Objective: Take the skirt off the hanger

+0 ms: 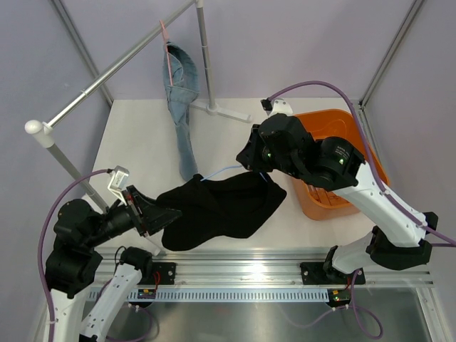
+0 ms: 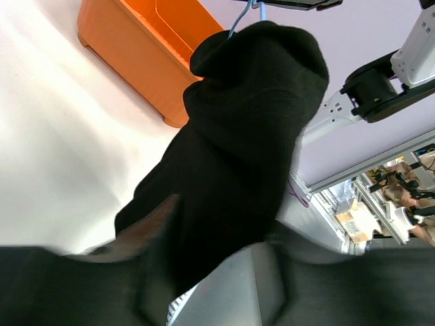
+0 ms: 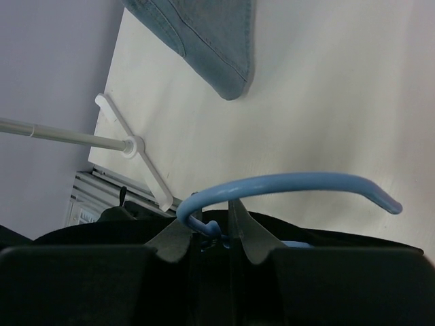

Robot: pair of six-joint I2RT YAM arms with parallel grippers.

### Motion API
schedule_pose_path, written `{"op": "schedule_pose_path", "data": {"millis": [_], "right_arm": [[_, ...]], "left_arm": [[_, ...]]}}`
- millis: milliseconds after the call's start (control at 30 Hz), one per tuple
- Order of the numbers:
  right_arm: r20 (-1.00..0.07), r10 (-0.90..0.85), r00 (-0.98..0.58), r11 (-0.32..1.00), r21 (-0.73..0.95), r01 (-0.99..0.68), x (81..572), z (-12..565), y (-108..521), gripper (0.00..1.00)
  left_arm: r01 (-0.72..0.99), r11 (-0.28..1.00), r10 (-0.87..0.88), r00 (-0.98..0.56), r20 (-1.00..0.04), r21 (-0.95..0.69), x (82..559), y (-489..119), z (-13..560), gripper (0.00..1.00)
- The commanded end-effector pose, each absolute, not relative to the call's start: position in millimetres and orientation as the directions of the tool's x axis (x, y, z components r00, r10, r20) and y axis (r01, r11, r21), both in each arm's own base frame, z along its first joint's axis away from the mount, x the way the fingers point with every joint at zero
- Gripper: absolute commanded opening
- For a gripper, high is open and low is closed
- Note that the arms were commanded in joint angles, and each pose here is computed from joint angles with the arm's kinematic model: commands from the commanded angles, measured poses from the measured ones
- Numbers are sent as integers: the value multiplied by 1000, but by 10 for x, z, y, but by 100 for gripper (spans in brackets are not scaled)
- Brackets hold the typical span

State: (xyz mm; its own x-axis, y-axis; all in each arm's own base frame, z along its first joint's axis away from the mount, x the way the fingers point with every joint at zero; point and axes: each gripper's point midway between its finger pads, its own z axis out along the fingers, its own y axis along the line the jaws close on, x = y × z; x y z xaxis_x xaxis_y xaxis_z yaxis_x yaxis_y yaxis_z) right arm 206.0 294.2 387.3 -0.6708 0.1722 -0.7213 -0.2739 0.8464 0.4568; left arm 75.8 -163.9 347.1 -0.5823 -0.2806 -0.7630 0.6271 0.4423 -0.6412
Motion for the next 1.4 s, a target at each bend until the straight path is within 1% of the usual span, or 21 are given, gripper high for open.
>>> {"op": "schedule_pose_path", "data": {"millis": [0, 33, 67, 100, 133, 267, 500, 600, 700, 733, 767, 833, 967, 1133, 1200, 1367], "right_arm": [[-708, 253, -659, 790, 544, -282, 2071, 4123, 3025, 0], [-710, 250, -659, 796, 538, -277, 2079, 4105, 3009, 0], [-711, 254, -656, 802, 534, -268, 2097, 4096, 2982, 0], [-713, 250, -655, 811, 523, -260, 2111, 4062, 2967, 0], [-712, 248, -657, 819, 516, -250, 2117, 4037, 2930, 0], [-720, 261, -643, 858, 478, -187, 2228, 3892, 2704, 0], [-714, 308, -628, 856, 496, -145, 2298, 3861, 2458, 0], [-716, 321, -620, 856, 499, -133, 2308, 3838, 2370, 0], [-710, 336, -619, 861, 498, -105, 2344, 3743, 2240, 0], [-711, 356, -607, 858, 505, -88, 2357, 3756, 2138, 0], [-707, 354, -612, 867, 494, -69, 2363, 3658, 2087, 0], [-706, 389, -591, 864, 503, -33, 2403, 3646, 1921, 0], [-698, 411, -586, 862, 506, 2, 2462, 3549, 1721, 0], [-698, 425, -576, 859, 512, 13, 2541, 3537, 1624, 0], [-687, 429, -586, 838, 545, -26, 2541, 3574, 1728, 0], [-653, 415, -634, 755, 636, -161, 2481, 3697, 2068, 0]], "left_arm": [[654, 418, -269, -574, -773, -631, 748, -1671, 3515, 33], [649, 419, -269, -578, -770, -634, 746, -1670, 3503, 26], [638, 433, -273, -581, -767, -637, 771, -1659, 3483, 9], [627, 440, -271, -590, -761, -643, 771, -1653, 3454, 3], [621, 448, -273, -590, -760, -643, 779, -1643, 3439, 0], [608, 468, -274, -590, -759, -641, 763, -1611, 3389, 0], [582, 498, -279, -595, -754, -643, 796, -1579, 3333, 0], [533, 560, -301, -583, -755, -635, 860, -1489, 3300, 0], [476, 634, -352, -524, -776, -609, 907, -1320, 3371, 0], [449, 666, -384, -479, -789, -596, 933, -1224, 3448, 0], [437, 676, -395, -464, -793, -593, 918, -1182, 3473, 0], [434, 685, -406, -440, -801, -585, 899, -1140, 3555, 0], [445, 676, -397, -452, -799, -588, 893, -1170, 3576, 0], [471, 644, -387, -479, -788, -603, 872, -1248, 3533, 0], [489, 618, -376, -503, -778, -615, 903, -1326, 3488, 0], [566, 483, -340, -582, -739, -668, 921, -1601, 3530, 0]]}}
